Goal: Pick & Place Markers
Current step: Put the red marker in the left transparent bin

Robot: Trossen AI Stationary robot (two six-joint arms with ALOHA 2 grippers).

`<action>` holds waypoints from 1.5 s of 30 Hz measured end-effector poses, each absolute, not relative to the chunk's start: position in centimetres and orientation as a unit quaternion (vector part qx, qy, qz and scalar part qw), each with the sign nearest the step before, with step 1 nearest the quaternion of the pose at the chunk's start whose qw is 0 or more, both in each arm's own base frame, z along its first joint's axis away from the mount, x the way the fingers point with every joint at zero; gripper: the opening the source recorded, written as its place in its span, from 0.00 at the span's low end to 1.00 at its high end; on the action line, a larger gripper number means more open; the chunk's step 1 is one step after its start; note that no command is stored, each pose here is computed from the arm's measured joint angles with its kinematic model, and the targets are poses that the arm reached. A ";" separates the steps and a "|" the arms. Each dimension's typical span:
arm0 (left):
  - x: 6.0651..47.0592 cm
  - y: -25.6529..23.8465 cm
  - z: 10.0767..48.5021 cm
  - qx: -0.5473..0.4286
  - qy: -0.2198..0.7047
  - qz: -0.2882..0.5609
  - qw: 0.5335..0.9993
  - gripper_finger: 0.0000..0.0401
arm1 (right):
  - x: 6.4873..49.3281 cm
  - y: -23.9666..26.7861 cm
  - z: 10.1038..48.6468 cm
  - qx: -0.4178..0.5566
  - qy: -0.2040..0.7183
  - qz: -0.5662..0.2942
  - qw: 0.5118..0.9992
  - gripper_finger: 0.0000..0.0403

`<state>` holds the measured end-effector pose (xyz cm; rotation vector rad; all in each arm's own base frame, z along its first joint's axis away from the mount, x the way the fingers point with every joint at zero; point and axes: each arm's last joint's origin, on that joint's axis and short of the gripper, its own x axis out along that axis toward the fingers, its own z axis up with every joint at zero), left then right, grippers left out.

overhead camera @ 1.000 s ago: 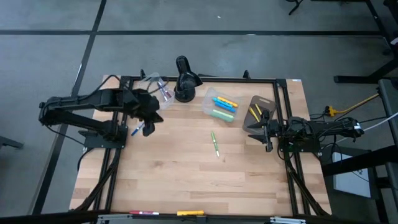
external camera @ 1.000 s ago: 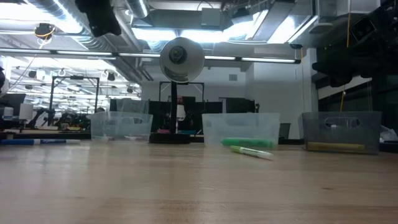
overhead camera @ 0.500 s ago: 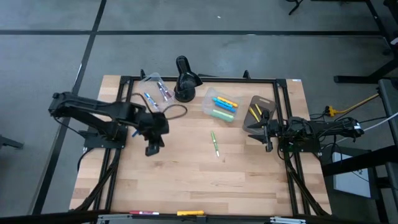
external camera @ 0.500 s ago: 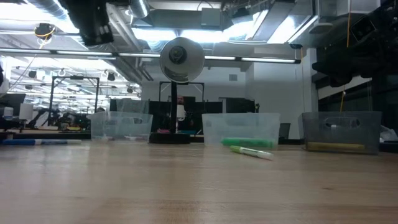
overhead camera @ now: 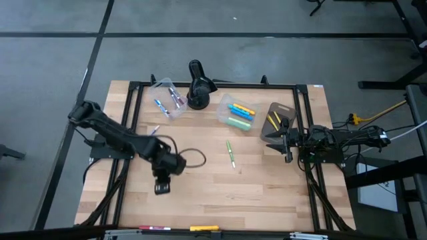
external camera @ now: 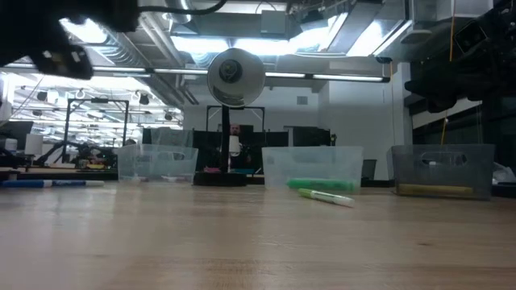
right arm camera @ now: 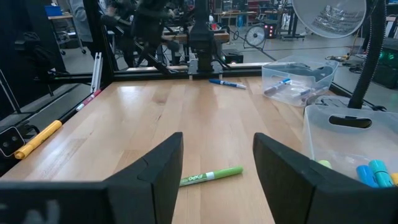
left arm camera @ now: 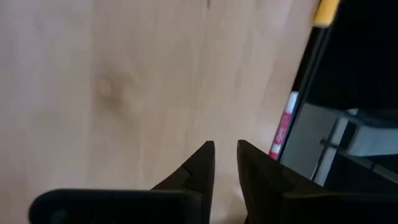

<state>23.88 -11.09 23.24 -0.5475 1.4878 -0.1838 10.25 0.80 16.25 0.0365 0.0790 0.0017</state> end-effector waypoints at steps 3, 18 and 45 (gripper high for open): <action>23.9 -12.8 22.1 -0.237 0.683 -0.084 0.686 0.20 | 10.2 0.8 16.3 0.018 0.039 0.001 0.999 0.48; 24.0 -18.4 19.1 -0.243 0.694 -0.098 0.671 0.29 | 10.2 0.8 16.3 0.018 0.039 0.001 0.999 0.48; 20.7 -30.1 17.5 -0.244 0.652 -0.084 0.713 0.23 | 10.2 0.8 16.3 0.018 0.039 0.001 0.999 0.48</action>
